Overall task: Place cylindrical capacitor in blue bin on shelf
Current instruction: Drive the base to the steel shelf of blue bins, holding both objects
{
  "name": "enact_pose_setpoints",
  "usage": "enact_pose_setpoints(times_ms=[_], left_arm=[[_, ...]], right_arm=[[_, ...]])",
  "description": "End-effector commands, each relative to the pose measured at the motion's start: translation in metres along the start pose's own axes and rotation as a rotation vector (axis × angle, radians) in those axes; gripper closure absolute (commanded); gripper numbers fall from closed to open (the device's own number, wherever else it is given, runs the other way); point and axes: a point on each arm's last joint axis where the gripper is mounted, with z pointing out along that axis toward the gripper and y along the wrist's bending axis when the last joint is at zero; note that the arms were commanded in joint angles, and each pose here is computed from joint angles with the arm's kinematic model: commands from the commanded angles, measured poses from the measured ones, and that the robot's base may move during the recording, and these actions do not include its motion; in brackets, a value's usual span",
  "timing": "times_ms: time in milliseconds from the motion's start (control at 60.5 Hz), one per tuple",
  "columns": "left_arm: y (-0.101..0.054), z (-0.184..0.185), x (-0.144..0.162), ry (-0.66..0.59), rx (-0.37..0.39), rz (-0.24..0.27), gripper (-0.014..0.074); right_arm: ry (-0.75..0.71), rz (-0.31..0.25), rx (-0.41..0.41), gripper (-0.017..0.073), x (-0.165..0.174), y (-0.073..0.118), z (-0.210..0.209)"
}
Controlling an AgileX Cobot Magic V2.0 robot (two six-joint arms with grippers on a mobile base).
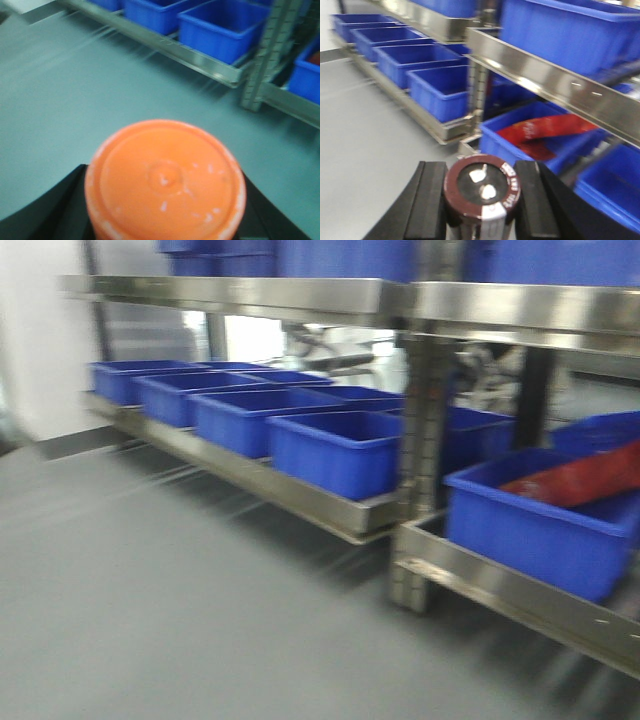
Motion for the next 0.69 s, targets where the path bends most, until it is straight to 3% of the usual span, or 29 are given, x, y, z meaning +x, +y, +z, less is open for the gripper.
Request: enact_pose_setpoints(times_ms=[0, 678], left_arm=[[-0.0010, -0.0013, -0.0027, -0.026, 0.007, -0.002, 0.0704], [-0.0010, -0.0013, -0.0027, -0.026, 0.007, -0.002, 0.0704]], right_arm=[[-0.046, -0.012, 0.007, 0.0650, -0.0057, -0.0004, -0.0034], [-0.046, -0.012, 0.007, 0.0650, -0.0057, -0.0004, -0.0034]])
